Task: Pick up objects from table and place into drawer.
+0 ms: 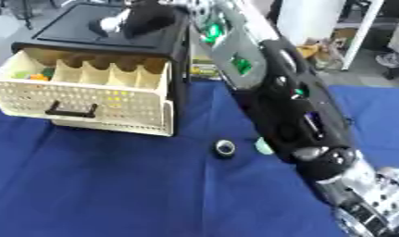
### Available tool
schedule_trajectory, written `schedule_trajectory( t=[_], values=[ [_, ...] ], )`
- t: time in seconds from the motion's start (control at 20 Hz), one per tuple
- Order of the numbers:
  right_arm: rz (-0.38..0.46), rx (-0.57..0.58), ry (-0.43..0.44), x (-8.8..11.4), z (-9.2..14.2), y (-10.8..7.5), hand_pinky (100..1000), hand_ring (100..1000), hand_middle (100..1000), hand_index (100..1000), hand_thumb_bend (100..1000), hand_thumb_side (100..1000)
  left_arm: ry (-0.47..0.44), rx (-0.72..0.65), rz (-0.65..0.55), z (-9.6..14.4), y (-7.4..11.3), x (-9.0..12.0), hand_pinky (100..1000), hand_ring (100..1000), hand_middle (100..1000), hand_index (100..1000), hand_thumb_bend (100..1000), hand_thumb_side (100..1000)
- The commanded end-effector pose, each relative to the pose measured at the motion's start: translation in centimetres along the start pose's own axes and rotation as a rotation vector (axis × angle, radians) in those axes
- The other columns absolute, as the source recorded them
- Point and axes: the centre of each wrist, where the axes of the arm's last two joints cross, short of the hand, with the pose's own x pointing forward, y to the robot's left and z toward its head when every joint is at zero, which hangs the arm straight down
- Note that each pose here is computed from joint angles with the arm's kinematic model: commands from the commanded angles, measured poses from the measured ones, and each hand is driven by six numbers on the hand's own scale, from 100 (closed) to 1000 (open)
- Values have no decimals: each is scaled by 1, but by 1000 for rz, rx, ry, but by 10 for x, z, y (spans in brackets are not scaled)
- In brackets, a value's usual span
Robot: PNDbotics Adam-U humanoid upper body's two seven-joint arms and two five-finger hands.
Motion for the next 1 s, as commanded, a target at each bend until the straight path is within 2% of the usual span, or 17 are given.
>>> schedule_trajectory(
  t=[0.05, 0.1, 0.15, 0.2, 0.25, 0.3, 0.4, 0.45, 0.5, 0.55, 0.6, 0.65, 1.0],
  values=[
    [-36, -176, 8, -8, 26, -44, 422, 579, 649, 831, 474, 797, -68, -51, -116, -2, 11, 6, 100, 100, 100, 750, 100, 836],
    [-54, -214, 18, -13, 35, -51, 424, 579, 652, 831, 277, 863, -87, -81, -150, -2, 12, 7, 100, 100, 100, 753, 100, 835],
    [-68, -256, 31, -18, 43, -57, 429, 580, 647, 830, 463, 827, -107, -108, -187, -3, 13, 7, 100, 100, 100, 771, 100, 829],
    [-82, -296, 38, -23, 51, -62, 432, 581, 648, 830, 449, 831, -126, -133, -223, -3, 15, 8, 100, 100, 100, 772, 100, 830],
    [-89, -345, 46, -28, 60, -68, 462, 597, 661, 833, 352, 869, -146, -162, -263, -4, 17, 9, 100, 100, 100, 790, 100, 841],
    [-95, -391, 51, -33, 69, -72, 470, 601, 665, 835, 334, 884, -164, -192, -298, -4, 18, 10, 100, 100, 107, 794, 100, 845],
    [-90, -476, 55, -42, 85, -77, 536, 639, 694, 843, 265, 957, -195, -264, -356, -4, 19, 11, 100, 100, 212, 806, 100, 862],
    [-84, -510, 57, -47, 92, -78, 565, 654, 700, 842, 245, 962, -205, -305, -379, -4, 20, 11, 100, 147, 287, 806, 100, 862],
    [-84, -535, 60, -51, 99, -78, 571, 658, 702, 843, 244, 964, -212, -341, -398, -3, 20, 10, 100, 187, 311, 802, 100, 858],
    [-81, -556, 68, -55, 104, -78, 586, 668, 708, 848, 155, 985, -216, -381, -415, -3, 21, 10, 100, 278, 359, 783, 100, 847],
    [-77, -572, 77, -60, 110, -77, 586, 668, 709, 849, 255, 986, -219, -419, -432, -2, 22, 10, 100, 283, 362, 780, 100, 857],
    [-73, -582, 89, -64, 114, -76, 588, 669, 710, 850, 267, 984, -219, -456, -449, -2, 23, 10, 100, 311, 384, 766, 100, 865],
    [-32, -654, 179, -90, 136, -72, 616, 681, 711, 850, 242, 1000, -191, -724, -553, 5, 22, 5, 100, 384, 435, 726, 100, 967]
  ],
)
